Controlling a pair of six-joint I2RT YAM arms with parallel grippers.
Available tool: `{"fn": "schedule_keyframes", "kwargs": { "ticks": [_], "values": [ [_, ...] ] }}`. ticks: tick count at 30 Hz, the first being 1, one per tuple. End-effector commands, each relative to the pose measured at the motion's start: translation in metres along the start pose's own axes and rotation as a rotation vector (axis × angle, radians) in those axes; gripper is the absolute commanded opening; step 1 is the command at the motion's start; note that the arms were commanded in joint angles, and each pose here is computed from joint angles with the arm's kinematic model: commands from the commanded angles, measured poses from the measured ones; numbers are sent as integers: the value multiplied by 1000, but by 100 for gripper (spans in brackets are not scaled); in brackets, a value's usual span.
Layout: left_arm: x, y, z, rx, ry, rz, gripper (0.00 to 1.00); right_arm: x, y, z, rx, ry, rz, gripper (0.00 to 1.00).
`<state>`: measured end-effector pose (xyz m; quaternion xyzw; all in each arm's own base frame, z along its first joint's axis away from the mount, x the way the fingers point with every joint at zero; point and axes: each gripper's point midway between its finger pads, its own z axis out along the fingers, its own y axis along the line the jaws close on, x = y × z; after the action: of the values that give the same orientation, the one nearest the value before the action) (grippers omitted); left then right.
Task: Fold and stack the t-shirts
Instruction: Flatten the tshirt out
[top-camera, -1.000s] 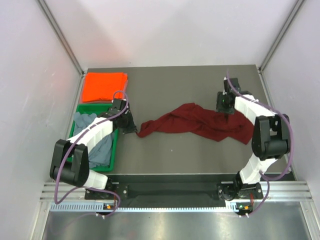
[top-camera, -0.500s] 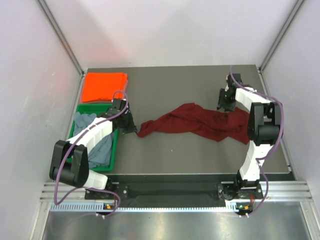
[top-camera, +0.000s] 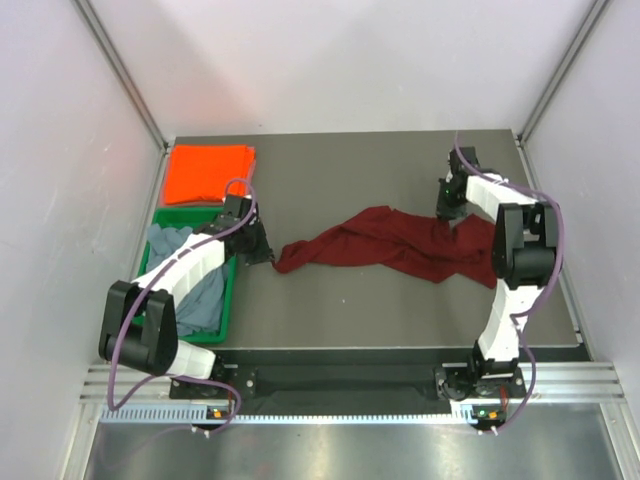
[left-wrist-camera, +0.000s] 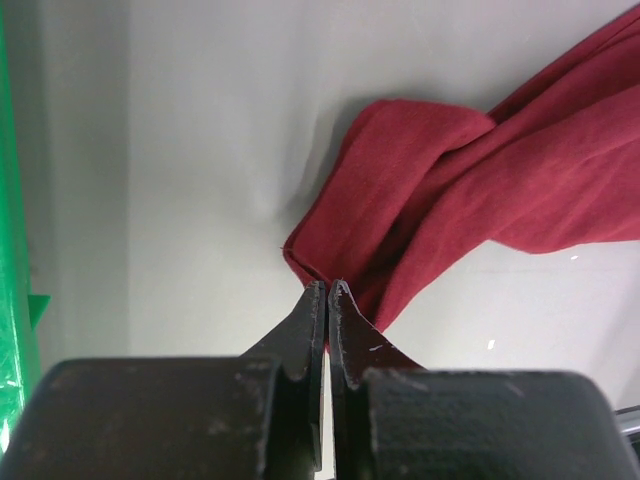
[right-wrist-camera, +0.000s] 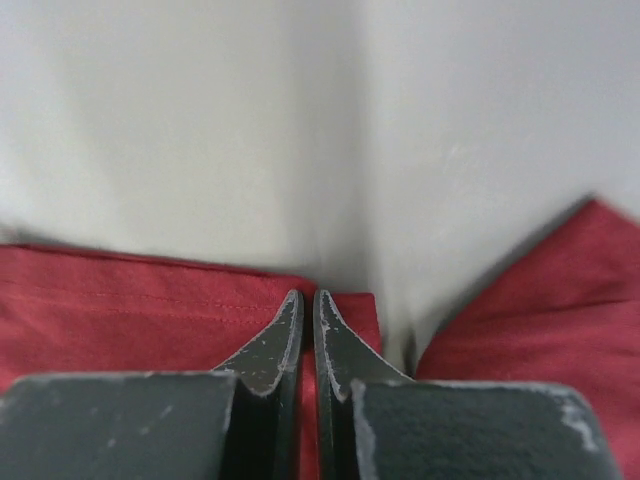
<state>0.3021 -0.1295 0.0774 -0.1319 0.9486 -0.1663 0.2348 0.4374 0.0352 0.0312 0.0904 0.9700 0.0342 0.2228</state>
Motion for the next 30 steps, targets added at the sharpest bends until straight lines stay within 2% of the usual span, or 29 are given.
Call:
{"fn": "schedule_keyframes", "kwargs": {
  "ticks": [1, 2, 5, 10, 14, 17, 19, 23, 28, 30],
  "values": [
    [-37, -27, -21, 67, -121, 1, 0, -91, 11, -56, 7, -325, -20, 0],
    [-40, -26, -23, 54, -129, -2, 0, -110, 16, -92, -19, -426, -15, 0],
    [-54, -28, -34, 39, -174, 1, 0, -132, 27, -145, -87, -574, -14, 0],
    [-86, -34, -50, 11, -274, 2, 0, -134, 30, -197, -120, -672, -29, 0],
    [-124, -53, -76, 33, -384, -2, 0, -149, 24, -266, -98, -840, -58, 0],
    [-171, -75, -120, 59, -540, -15, 0, -161, 13, -323, -50, -988, -52, 0],
    [-191, -79, -141, 55, -599, -35, 0, -166, 3, -367, -16, -1081, -19, 0],
    [-232, -123, -222, 215, -760, -69, 0, -161, -6, -455, -31, -1283, 34, 0],
    [-229, -152, -313, 400, -851, -92, 0, -116, -12, -553, -97, -1484, 32, 0],
    [-218, -157, -343, 469, -875, -92, 0, -97, -10, -574, -138, -1532, 9, 0]
  ]
}}
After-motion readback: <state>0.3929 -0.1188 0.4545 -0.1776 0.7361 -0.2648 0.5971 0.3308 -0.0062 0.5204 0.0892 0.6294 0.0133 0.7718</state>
